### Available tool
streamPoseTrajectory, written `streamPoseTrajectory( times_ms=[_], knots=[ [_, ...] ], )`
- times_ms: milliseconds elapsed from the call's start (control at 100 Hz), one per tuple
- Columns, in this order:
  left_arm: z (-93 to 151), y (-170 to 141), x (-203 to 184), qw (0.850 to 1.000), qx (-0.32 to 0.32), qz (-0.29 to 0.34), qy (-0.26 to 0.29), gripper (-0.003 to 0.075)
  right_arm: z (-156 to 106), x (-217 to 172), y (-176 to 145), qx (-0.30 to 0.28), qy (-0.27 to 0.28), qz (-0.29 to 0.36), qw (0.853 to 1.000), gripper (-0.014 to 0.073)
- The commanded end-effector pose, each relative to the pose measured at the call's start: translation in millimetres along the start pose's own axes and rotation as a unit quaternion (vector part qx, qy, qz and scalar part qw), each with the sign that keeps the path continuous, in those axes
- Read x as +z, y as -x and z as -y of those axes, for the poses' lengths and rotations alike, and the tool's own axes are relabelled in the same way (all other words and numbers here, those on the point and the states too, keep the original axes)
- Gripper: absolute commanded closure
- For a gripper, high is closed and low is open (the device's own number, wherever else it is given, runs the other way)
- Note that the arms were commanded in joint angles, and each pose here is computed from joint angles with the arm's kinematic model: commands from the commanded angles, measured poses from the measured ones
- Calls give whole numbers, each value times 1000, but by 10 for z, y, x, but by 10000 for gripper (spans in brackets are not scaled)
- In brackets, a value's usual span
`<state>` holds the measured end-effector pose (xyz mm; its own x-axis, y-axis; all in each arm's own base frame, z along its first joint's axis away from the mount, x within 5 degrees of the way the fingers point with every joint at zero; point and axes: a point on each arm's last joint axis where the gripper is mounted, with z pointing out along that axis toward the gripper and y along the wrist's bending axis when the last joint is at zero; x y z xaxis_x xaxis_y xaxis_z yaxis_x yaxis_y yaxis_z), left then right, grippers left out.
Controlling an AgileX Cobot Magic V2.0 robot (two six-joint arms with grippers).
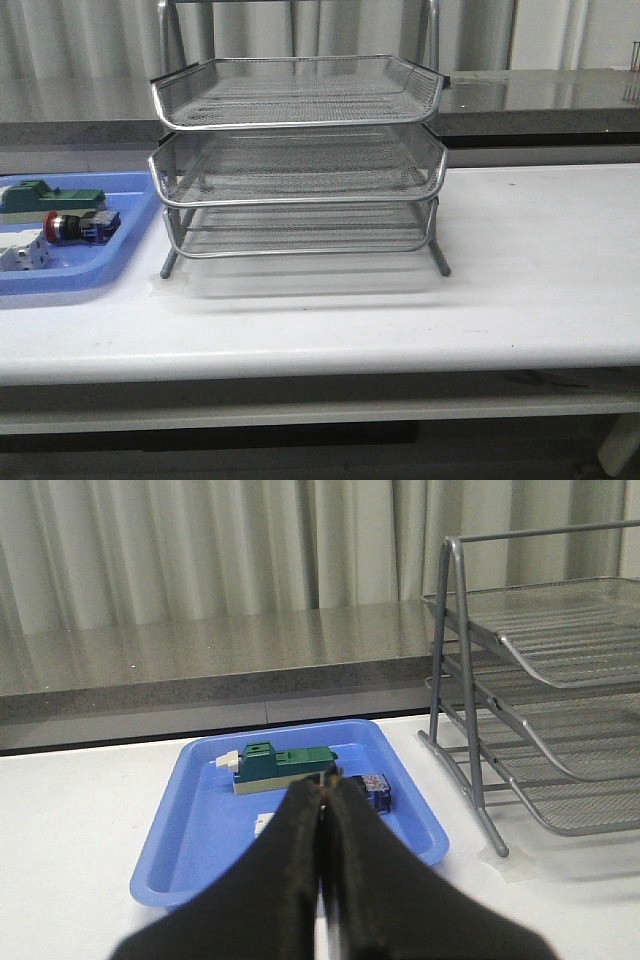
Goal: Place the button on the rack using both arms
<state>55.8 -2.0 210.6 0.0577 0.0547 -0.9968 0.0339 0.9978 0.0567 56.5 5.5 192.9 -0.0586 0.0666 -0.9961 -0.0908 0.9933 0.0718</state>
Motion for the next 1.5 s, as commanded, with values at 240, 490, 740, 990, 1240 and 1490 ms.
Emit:
streamPoseTrajectory(
  times_ms=[240,490,740,990,1240,1490],
  knots=[
    [8,-94,-10,1000,-7,28,0,741,-6,-33,155,-6,0,62,998,652],
    [8,-94,-10,1000,-7,28,0,741,-6,-33,155,-6,0,62,998,652],
    [8,-94,-10,1000,-7,28,0,741,-7,-35,168,-6,0,69,998,652],
    [8,-94,-10,1000,-7,28,0,741,-15,-58,261,7,3,78,997,652],
    [8,-94,-10,1000,-7,28,0,741,-49,-69,576,35,9,51,998,652],
    [8,-94,-10,1000,-7,28,0,741,-102,97,1039,56,13,-16,998,652]
  ],
)
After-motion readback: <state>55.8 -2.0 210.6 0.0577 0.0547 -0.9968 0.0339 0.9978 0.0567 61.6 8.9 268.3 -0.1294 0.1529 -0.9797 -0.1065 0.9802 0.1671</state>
